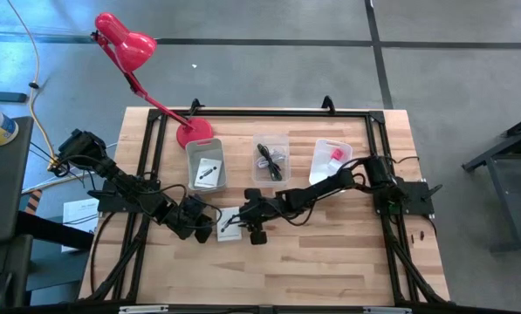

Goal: Pick and place items into bin
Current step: Put the white card reader box into the gray bin

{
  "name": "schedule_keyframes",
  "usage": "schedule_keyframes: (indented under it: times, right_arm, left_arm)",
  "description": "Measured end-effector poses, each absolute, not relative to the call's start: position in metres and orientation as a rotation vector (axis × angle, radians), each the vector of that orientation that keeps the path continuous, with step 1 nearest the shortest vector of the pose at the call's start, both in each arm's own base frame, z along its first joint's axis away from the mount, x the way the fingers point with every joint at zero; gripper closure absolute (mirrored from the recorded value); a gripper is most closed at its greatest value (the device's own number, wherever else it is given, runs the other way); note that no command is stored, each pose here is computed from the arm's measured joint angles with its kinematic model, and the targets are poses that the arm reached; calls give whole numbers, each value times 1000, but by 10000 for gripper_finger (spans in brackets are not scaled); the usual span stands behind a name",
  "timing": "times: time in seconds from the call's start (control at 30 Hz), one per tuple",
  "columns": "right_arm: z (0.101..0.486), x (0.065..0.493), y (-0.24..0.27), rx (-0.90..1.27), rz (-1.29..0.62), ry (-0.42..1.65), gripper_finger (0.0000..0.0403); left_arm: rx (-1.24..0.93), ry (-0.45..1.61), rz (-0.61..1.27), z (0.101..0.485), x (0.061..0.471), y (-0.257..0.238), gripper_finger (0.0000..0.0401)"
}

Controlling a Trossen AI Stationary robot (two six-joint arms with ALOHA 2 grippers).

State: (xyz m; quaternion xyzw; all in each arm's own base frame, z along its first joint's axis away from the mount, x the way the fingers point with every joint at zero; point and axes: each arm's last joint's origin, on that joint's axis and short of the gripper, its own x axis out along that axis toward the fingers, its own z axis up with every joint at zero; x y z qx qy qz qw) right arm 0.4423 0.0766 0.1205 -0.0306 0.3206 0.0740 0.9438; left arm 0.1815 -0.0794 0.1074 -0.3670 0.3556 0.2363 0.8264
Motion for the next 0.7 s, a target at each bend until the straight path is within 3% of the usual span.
schedule_keyframes:
  times: [0.7]
  right_arm:
    - [117, 443, 79, -39, 148, 656, 261]
  left_arm:
    - [-882, 711, 516, 109, 184, -81, 299]
